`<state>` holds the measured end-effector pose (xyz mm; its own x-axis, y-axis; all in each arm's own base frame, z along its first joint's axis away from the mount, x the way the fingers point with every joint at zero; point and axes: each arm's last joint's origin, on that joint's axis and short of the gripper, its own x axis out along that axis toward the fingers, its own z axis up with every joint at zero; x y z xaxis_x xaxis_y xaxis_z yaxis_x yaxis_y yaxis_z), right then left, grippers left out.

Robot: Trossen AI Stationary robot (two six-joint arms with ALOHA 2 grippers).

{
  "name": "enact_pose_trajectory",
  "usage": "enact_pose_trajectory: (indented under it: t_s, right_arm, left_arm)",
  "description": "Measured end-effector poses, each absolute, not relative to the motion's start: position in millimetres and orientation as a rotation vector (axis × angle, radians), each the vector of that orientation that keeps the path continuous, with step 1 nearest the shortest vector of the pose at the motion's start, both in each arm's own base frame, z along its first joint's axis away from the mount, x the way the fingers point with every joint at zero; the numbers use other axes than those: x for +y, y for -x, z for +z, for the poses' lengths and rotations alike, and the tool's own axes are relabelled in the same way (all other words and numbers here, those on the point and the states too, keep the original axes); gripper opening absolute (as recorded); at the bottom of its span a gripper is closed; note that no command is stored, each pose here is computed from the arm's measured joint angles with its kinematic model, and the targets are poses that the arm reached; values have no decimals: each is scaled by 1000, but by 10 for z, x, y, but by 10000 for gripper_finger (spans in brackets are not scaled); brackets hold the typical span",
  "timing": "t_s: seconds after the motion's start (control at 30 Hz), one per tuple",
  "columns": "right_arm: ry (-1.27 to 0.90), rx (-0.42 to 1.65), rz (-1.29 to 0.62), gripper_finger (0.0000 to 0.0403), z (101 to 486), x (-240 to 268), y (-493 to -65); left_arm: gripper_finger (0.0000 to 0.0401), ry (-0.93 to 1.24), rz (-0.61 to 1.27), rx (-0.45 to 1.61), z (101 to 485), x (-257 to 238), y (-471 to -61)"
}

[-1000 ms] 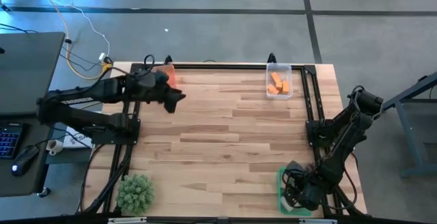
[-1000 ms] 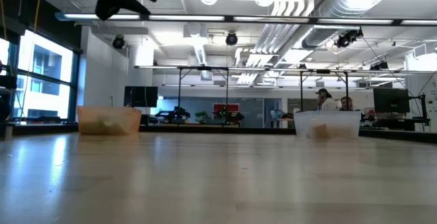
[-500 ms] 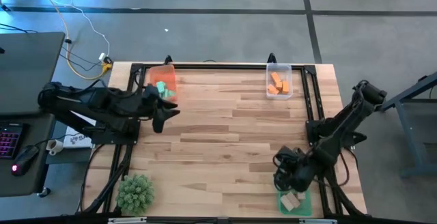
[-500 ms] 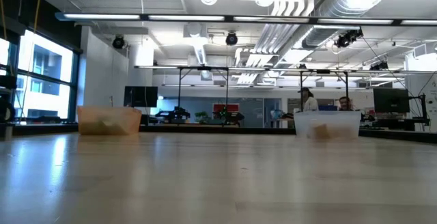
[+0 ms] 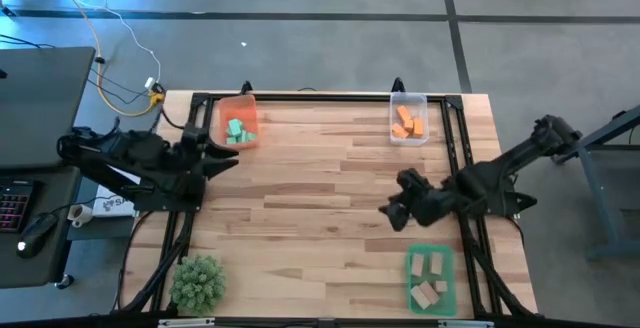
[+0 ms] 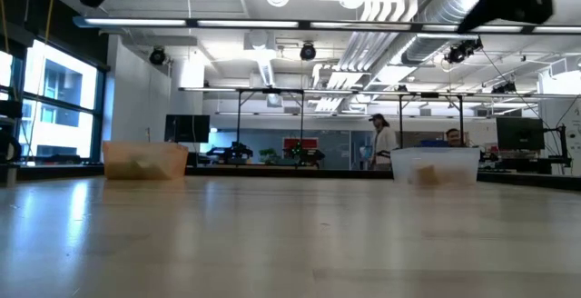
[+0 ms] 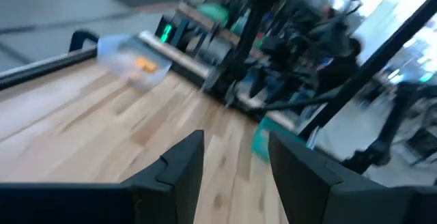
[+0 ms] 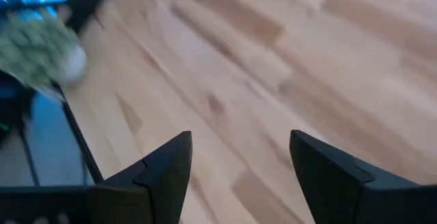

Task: Sort & place blocks by color
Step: Return to Home Position

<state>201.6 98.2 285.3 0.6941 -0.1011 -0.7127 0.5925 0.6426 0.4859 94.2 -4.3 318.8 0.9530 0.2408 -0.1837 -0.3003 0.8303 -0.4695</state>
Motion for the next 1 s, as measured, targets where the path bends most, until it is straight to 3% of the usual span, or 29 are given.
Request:
enact_pose_trajectory:
  t_s: [0.27, 0.43, 0.77, 1.0]
  right_arm:
    - [-756, 414, -452, 231, 3108, 723, -2148]
    - [-761, 339, -477, 231, 3162, 633, -2202]
    - [-798, 277, -480, 231, 3219, 570, -2236]
    - [-766, 200, -499, 231, 3405, 464, -1964]
  left_arm:
    - [154, 482, 123, -65, 2684, -53, -826]
    - [154, 484, 38, -98, 2369, -74, -826]
    - [154, 368, -11, -27, 2046, -95, -853]
    - [154, 268, 43, 57, 1956, -61, -849]
